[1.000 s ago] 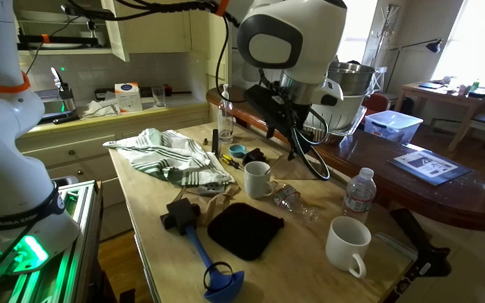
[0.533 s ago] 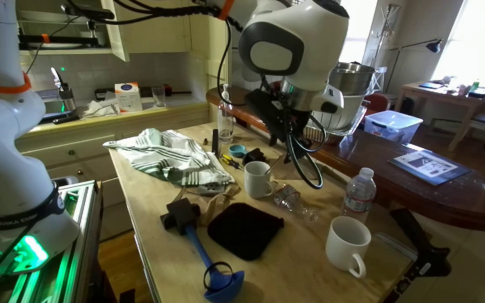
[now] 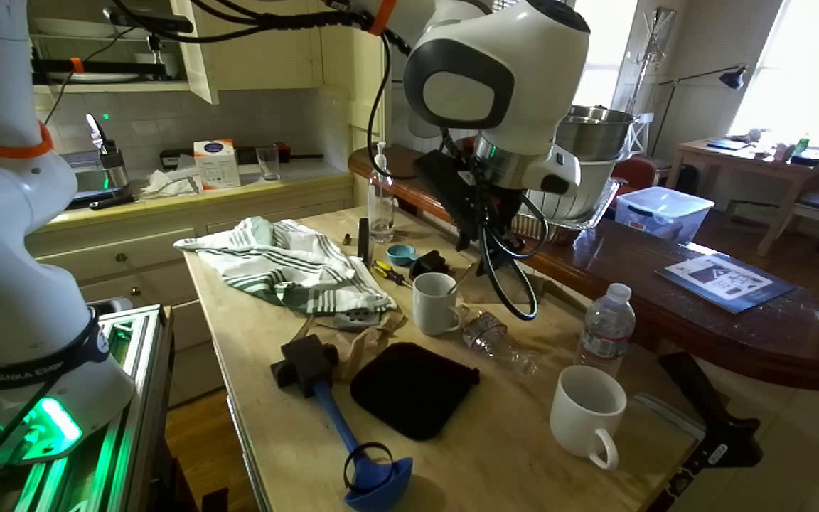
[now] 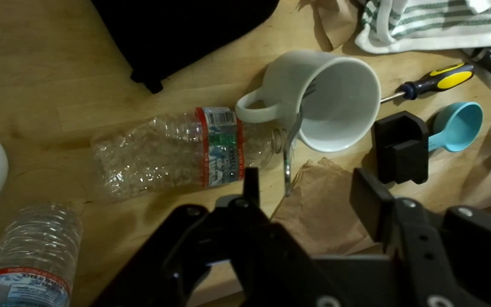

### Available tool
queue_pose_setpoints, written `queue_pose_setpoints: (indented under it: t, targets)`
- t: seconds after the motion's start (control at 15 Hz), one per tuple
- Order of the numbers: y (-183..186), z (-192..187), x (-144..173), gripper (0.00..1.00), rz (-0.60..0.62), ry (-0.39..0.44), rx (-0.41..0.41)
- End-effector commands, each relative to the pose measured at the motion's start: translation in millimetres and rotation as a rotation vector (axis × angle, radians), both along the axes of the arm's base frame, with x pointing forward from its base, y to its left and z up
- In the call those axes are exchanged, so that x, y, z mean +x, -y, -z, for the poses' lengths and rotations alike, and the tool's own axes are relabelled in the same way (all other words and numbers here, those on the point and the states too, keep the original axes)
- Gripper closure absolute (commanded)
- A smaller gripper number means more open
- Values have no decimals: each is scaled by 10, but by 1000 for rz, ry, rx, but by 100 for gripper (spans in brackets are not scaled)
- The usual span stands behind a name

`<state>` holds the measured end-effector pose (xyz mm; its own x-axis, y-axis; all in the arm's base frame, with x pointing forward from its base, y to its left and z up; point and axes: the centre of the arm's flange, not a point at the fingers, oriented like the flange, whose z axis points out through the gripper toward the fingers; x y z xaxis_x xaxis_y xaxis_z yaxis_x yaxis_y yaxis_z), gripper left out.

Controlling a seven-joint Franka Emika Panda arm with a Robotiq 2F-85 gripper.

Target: Remove the fork from the mug and place it on the counter.

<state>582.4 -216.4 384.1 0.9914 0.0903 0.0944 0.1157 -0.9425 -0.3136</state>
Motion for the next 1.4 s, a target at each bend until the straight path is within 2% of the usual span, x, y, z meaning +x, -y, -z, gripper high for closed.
queue_pose_setpoints:
  t: [0.0,0.2,0.6,0.67,0.73,0.8,0.87,0.93,1.0,1.07,1.13,1.33]
  targets:
    - [13,27,68,40,24,9,9]
    - [12,27,72,40,25,9,9]
    - [40,42,53,56,39,1,15]
    - [45,45,48,54,41,0,14]
    - [50,51,43,59,44,-2,15]
    - [53,56,42,59,46,-4,14]
    - [55,59,42,67,47,-4,14]
    - [58,64,42,68,47,-4,14]
    - [59,67,43,75,47,-4,15]
    - [59,69,44,72,47,-5,16]
    - [53,69,45,76,46,-5,17]
    - [18,54,52,78,41,-1,31]
